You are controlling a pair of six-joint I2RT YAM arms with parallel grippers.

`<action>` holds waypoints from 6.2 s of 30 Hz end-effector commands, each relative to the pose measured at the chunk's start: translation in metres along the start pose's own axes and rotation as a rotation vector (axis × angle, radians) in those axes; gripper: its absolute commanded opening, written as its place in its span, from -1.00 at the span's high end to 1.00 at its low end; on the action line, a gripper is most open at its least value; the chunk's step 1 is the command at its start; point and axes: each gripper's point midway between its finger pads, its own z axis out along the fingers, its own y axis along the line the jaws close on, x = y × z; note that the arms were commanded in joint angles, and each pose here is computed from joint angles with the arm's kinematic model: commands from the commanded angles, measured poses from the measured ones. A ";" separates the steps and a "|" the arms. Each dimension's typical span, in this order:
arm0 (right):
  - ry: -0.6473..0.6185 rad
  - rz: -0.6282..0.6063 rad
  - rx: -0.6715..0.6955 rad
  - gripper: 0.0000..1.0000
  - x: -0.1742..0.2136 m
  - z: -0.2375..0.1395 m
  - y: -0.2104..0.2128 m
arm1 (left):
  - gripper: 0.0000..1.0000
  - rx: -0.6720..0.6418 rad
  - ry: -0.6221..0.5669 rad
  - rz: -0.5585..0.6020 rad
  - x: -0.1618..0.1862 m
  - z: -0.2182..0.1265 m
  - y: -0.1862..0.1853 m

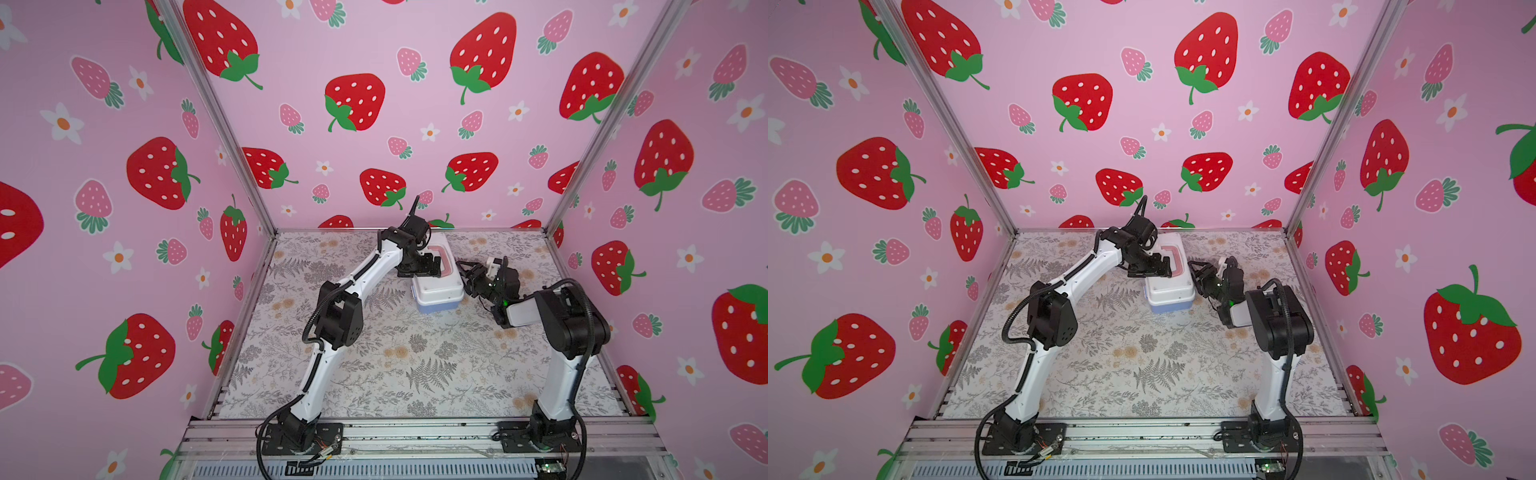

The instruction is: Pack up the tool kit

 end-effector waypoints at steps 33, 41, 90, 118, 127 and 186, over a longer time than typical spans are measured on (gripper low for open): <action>0.138 0.212 0.038 -0.99 0.098 0.004 -0.038 | -0.93 0.021 0.000 0.051 -0.020 0.018 0.016; 0.196 0.166 0.044 -0.99 0.158 -0.004 -0.027 | -0.98 0.023 -0.026 0.032 -0.024 0.001 0.014; -0.333 0.519 -0.008 -0.99 0.006 -0.019 -0.036 | -0.98 0.040 0.000 0.005 0.054 0.004 -0.013; -0.182 0.128 -0.094 -0.39 0.001 -0.039 0.017 | -0.99 0.041 0.030 -0.009 0.057 0.018 -0.009; -0.123 0.112 -0.047 -0.05 0.013 -0.034 0.002 | -0.99 0.042 0.035 -0.012 0.058 0.020 -0.008; 0.027 0.050 0.062 0.12 0.049 -0.028 -0.049 | -1.00 0.046 0.062 -0.029 0.059 0.029 -0.005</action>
